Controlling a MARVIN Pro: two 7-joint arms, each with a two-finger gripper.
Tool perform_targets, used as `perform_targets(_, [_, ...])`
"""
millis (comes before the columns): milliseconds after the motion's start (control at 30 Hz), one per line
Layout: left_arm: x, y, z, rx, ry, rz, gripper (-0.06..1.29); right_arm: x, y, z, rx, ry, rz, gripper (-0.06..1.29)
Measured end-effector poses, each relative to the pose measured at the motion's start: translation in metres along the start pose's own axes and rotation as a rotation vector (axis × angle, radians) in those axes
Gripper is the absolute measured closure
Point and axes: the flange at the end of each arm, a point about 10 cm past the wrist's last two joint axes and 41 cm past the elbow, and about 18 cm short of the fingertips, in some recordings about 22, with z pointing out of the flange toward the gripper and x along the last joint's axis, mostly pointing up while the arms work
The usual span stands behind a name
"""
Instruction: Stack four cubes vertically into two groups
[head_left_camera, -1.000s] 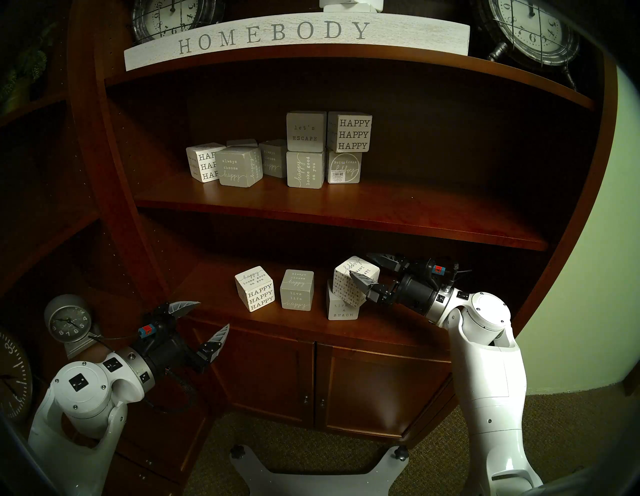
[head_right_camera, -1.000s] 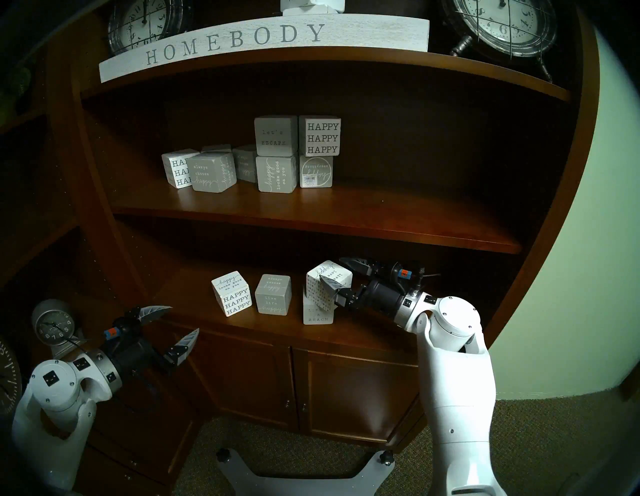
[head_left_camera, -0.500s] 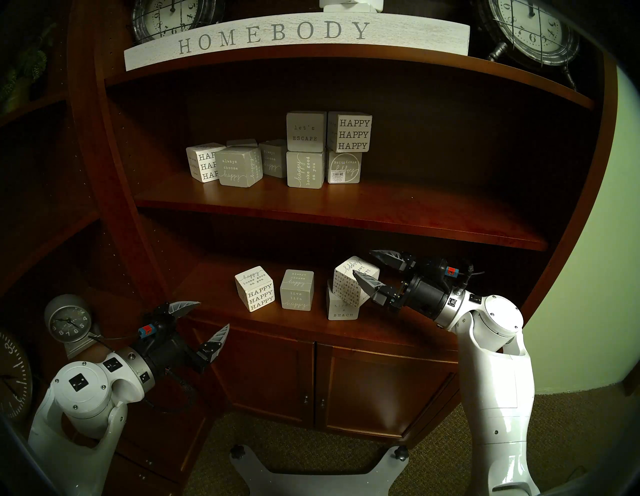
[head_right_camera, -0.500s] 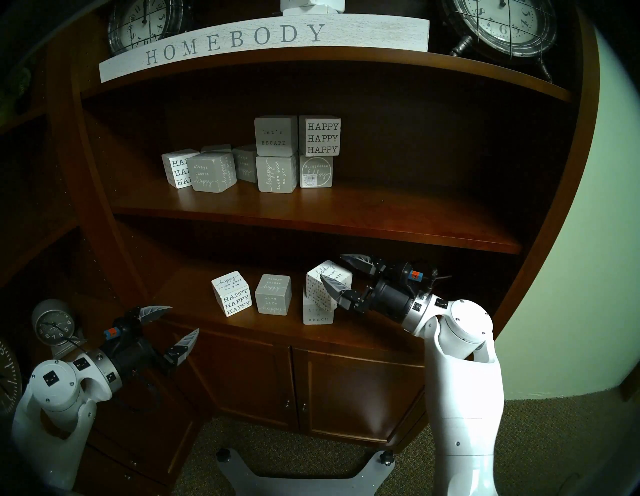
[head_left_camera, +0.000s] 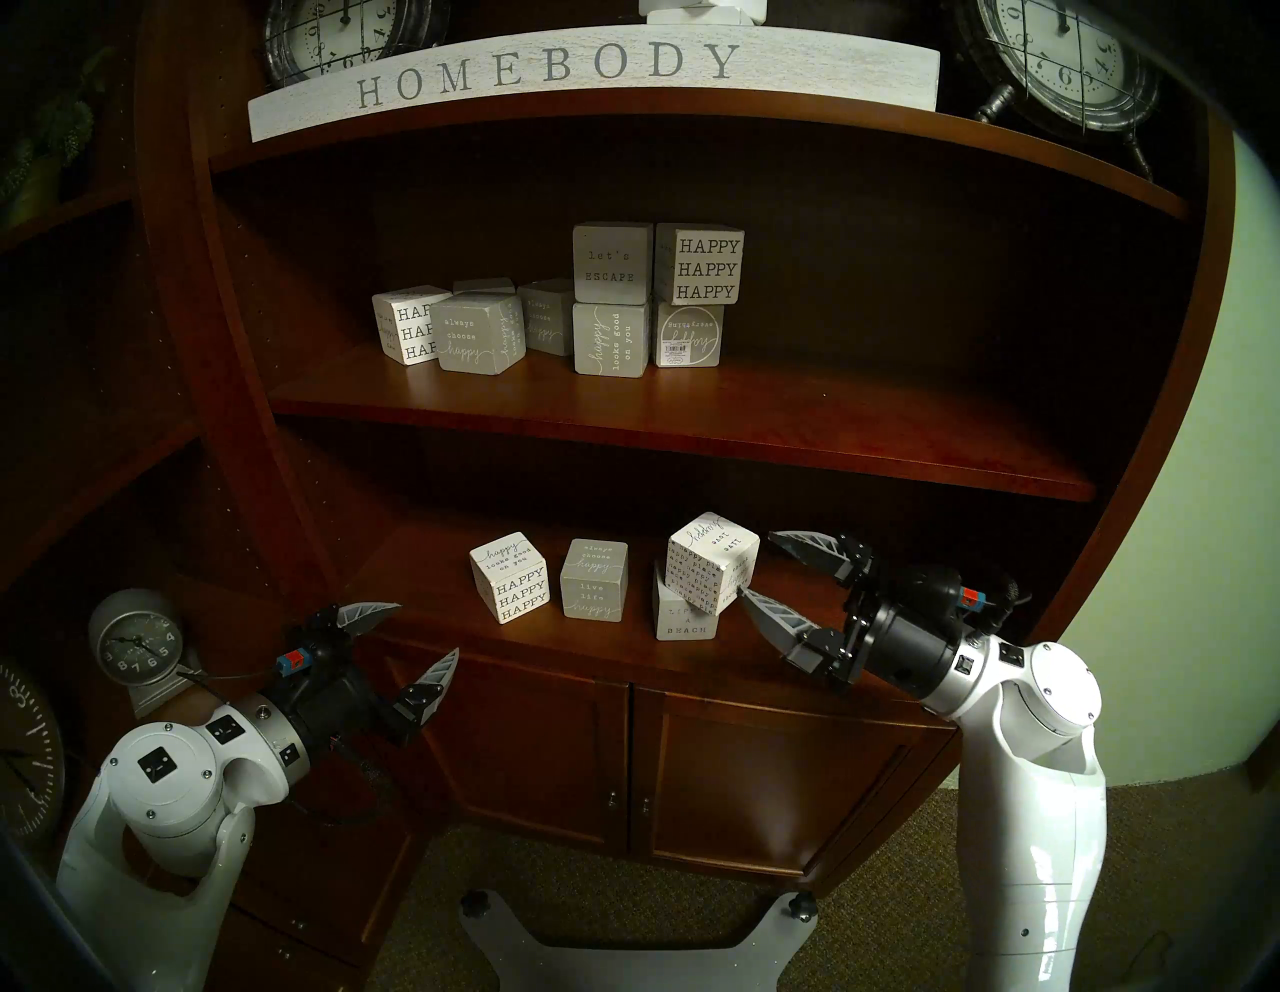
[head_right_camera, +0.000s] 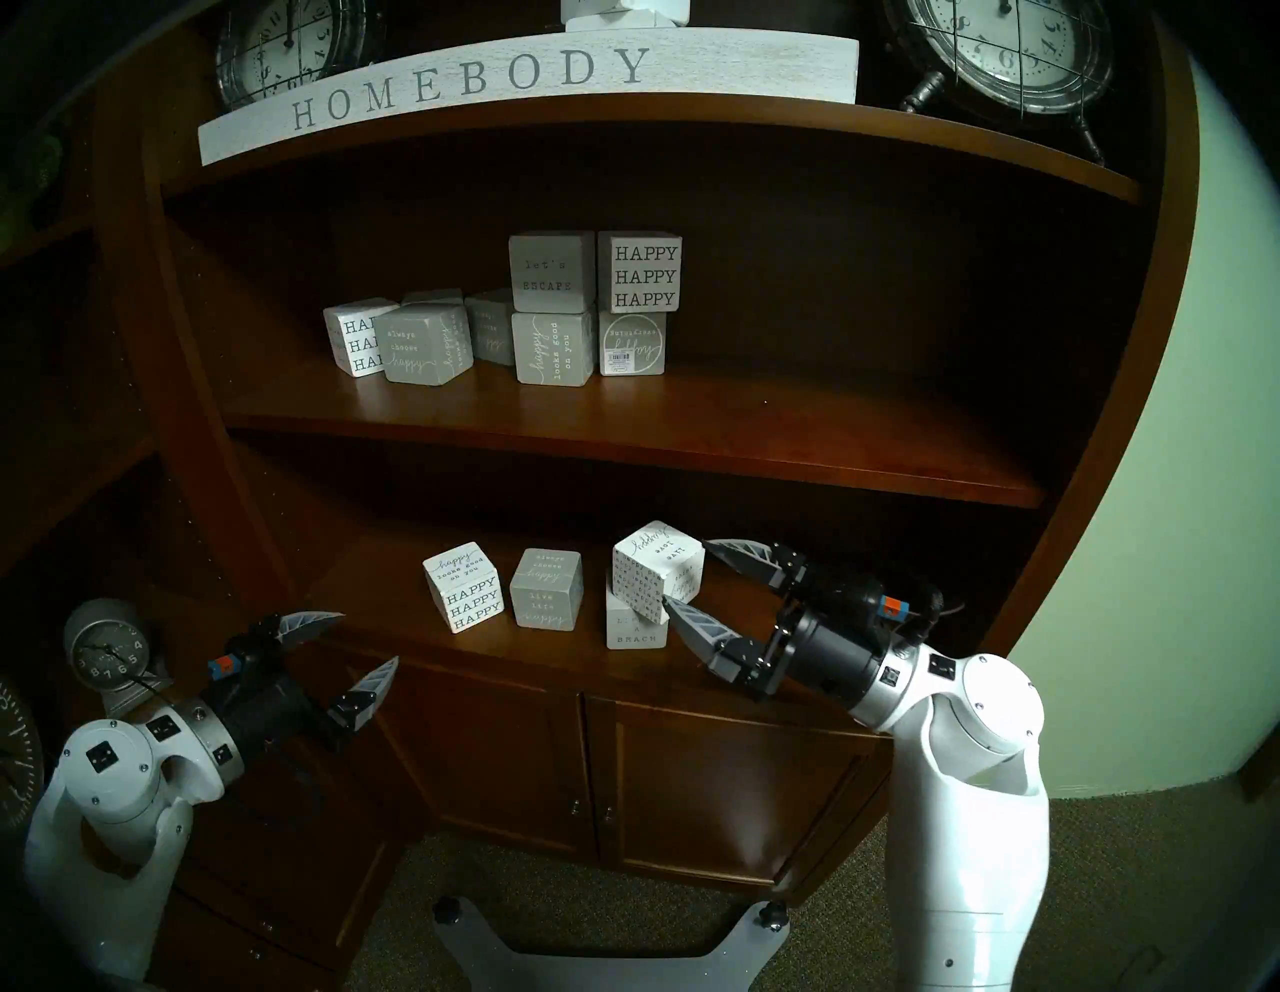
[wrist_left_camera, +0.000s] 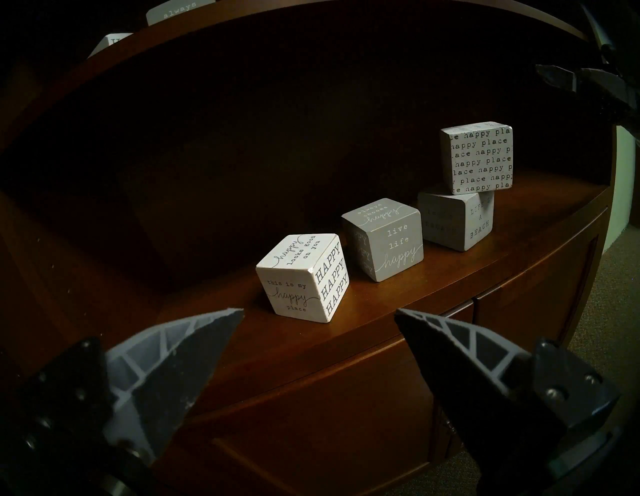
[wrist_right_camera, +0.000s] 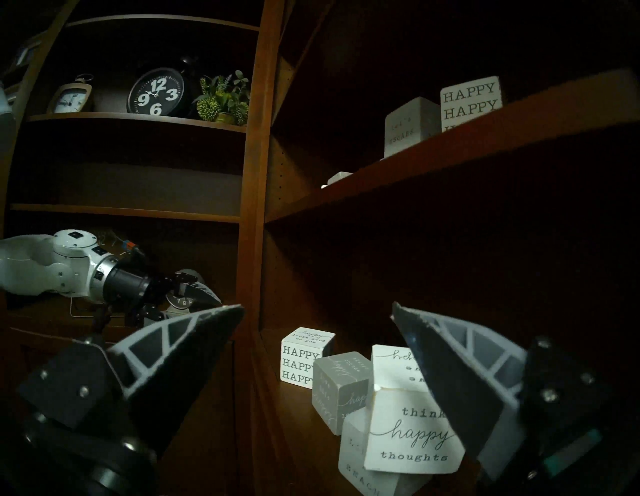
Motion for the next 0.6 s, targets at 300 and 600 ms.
perform_targets(300, [0.0, 0.0, 0.0, 0.0, 0.0, 0.0, 0.02, -0.008, -0.022, -0.043, -0.041, -0.011, 0.034, 0.03])
perform_targets(600, [0.0, 0.0, 0.0, 0.0, 0.0, 0.0, 0.02, -0.035, -0.05, -0.039, -0.204, 0.016, 0.042, 0.03])
